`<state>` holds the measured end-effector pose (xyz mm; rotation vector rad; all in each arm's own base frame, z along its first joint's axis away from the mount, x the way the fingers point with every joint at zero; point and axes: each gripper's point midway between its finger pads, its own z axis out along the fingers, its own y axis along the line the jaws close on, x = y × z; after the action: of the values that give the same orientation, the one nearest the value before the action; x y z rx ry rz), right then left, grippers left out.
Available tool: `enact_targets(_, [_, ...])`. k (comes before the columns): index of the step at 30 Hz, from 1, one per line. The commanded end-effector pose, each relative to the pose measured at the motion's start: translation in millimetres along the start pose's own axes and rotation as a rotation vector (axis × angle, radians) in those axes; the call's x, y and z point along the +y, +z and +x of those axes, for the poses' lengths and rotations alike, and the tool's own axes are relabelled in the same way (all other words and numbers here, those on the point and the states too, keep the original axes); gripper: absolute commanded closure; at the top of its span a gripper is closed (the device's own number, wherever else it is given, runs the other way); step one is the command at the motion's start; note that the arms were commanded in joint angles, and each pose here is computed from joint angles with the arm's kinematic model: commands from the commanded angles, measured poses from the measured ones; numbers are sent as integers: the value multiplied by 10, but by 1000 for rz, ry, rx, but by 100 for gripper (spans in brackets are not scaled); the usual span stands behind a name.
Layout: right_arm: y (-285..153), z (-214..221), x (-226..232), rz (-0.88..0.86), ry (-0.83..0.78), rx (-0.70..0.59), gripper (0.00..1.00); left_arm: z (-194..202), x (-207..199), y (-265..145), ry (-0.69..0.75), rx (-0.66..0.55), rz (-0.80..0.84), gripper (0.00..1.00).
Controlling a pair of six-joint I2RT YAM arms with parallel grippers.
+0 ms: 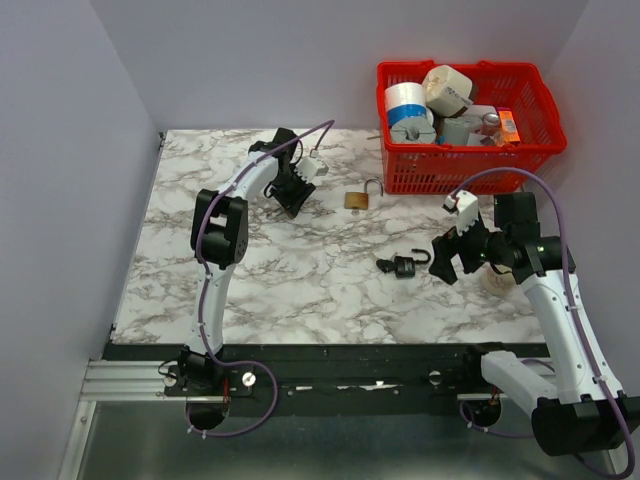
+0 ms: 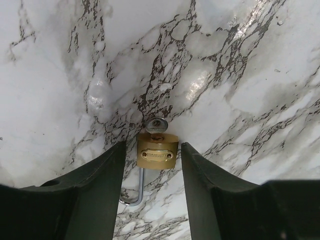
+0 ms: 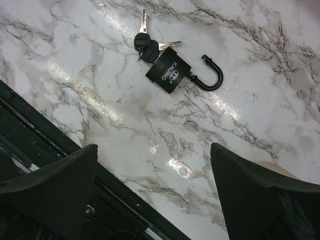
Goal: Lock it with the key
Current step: Pick up the lock from the center of the board.
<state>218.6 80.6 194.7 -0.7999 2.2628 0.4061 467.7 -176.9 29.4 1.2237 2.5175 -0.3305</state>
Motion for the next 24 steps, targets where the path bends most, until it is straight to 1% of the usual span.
enact_targets(1, [35, -15, -40, 8, 15, -6, 0, 90, -15, 43, 13, 32, -2, 43])
enact_targets(12, [38, -57, -31, -1, 16, -20, 0, 299, 1, 27, 27, 92, -72, 45])
enact_targets(16, [40, -59, -34, -1, 19, -21, 0, 293, -40, 41, 32, 78, -66, 45])
enact_targets(18, [38, -69, -34, -2, 18, -23, 0, 272, -37, 49, 29, 69, -66, 47])
enact_targets(22, [33, -86, -38, -1, 20, -25, 0, 201, -63, 48, 26, 35, -52, 57])
enact_targets(24, [34, -91, -27, -7, 21, -26, 0, 158, -75, 25, 21, 13, -50, 58])
